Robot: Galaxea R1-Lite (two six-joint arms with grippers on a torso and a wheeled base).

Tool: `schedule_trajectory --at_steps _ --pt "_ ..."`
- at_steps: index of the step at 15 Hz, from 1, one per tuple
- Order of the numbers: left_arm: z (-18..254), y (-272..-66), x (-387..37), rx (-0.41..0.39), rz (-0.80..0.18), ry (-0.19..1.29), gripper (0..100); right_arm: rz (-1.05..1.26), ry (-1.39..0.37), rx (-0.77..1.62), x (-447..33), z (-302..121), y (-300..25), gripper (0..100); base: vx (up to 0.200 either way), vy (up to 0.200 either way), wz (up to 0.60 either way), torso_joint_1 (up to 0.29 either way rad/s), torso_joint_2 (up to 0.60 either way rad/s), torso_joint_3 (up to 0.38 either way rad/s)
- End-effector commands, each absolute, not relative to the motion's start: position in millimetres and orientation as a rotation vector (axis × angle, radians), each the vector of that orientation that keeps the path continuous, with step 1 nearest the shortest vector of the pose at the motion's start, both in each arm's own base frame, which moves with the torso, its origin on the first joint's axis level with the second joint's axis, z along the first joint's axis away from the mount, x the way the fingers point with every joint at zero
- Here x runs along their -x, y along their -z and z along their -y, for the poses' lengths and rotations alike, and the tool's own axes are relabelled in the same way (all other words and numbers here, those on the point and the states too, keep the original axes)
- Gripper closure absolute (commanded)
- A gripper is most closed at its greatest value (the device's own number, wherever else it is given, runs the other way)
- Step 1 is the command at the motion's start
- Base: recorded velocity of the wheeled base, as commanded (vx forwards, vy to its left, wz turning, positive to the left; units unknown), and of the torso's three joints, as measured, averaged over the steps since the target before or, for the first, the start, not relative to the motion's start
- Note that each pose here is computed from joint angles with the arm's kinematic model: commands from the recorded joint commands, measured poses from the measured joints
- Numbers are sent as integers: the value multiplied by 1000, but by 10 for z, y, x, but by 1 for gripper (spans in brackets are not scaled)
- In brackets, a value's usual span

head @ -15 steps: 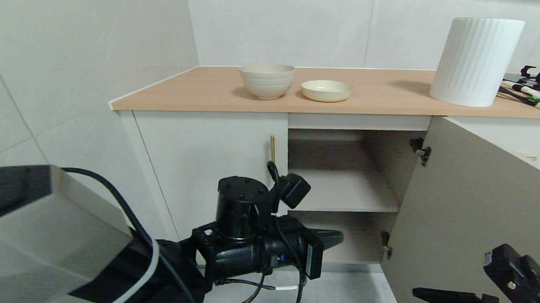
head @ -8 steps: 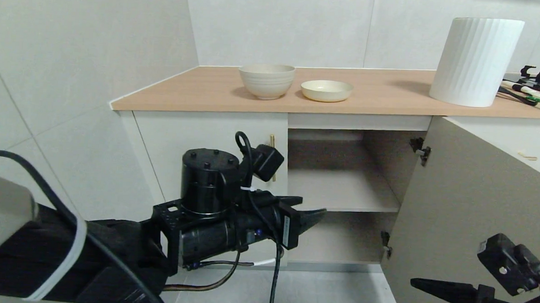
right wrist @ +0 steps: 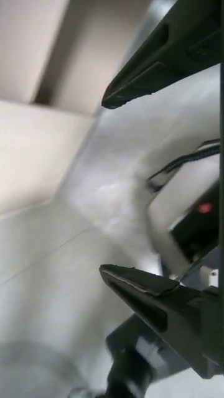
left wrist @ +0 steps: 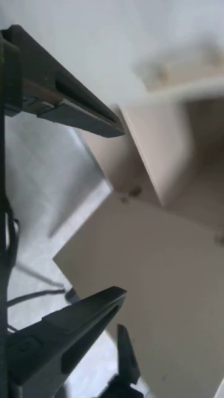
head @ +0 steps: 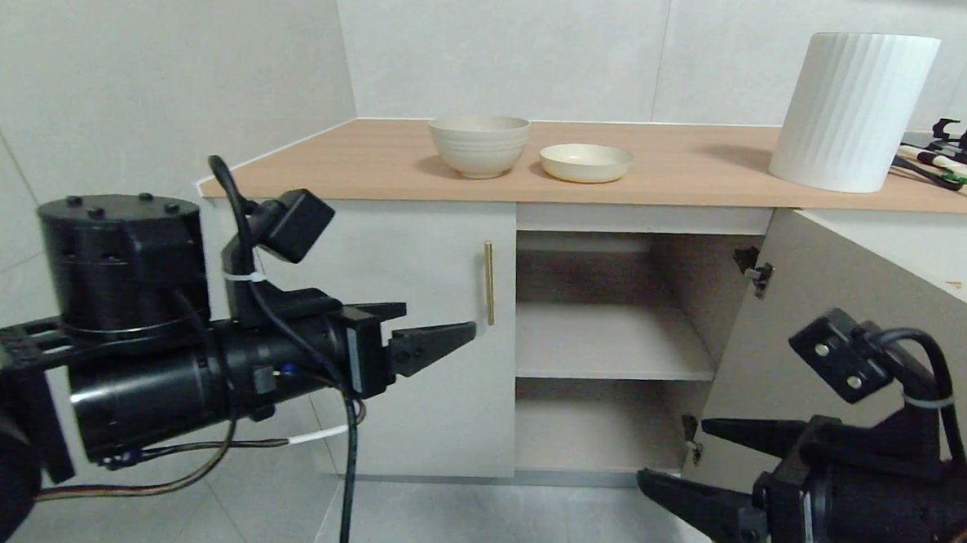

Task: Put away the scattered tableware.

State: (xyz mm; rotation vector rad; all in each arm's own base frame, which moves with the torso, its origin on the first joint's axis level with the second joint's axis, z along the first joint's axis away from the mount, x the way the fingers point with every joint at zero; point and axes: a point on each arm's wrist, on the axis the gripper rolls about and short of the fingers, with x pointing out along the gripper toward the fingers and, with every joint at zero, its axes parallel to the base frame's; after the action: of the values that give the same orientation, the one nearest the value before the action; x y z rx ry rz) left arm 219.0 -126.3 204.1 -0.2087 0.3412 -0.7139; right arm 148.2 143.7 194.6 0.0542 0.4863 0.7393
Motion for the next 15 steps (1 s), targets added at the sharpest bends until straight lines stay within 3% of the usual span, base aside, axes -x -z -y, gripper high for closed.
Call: schedule_trajectory --at_steps 1,3,5,9,15 --pt "992 -2244 -1995 226 -282 662 0 -550 -641 -48 -1807 -1478 -2224 0 0 0 0 0 0 0" --pt "868 -2233 -1922 244 -319 615 0 -504 -609 -72 -1989 -1515 -2391 0 0 0 0 0 0 0" --pt "837 -2166 -1971 282 -356 603 0 -534 -593 -65 -2006 -1504 -2303 0 0 0 0 0 0 0" --pt "855 -2104 -2063 279 -384 594 0 -532 -556 -51 -1994 -1488 -2281 0 0 0 0 0 0 0" --pt "804 -2175 -2073 284 -349 574 0 -535 -565 -50 -1975 -1481 -2240 0 200 0 0 4 1 2"
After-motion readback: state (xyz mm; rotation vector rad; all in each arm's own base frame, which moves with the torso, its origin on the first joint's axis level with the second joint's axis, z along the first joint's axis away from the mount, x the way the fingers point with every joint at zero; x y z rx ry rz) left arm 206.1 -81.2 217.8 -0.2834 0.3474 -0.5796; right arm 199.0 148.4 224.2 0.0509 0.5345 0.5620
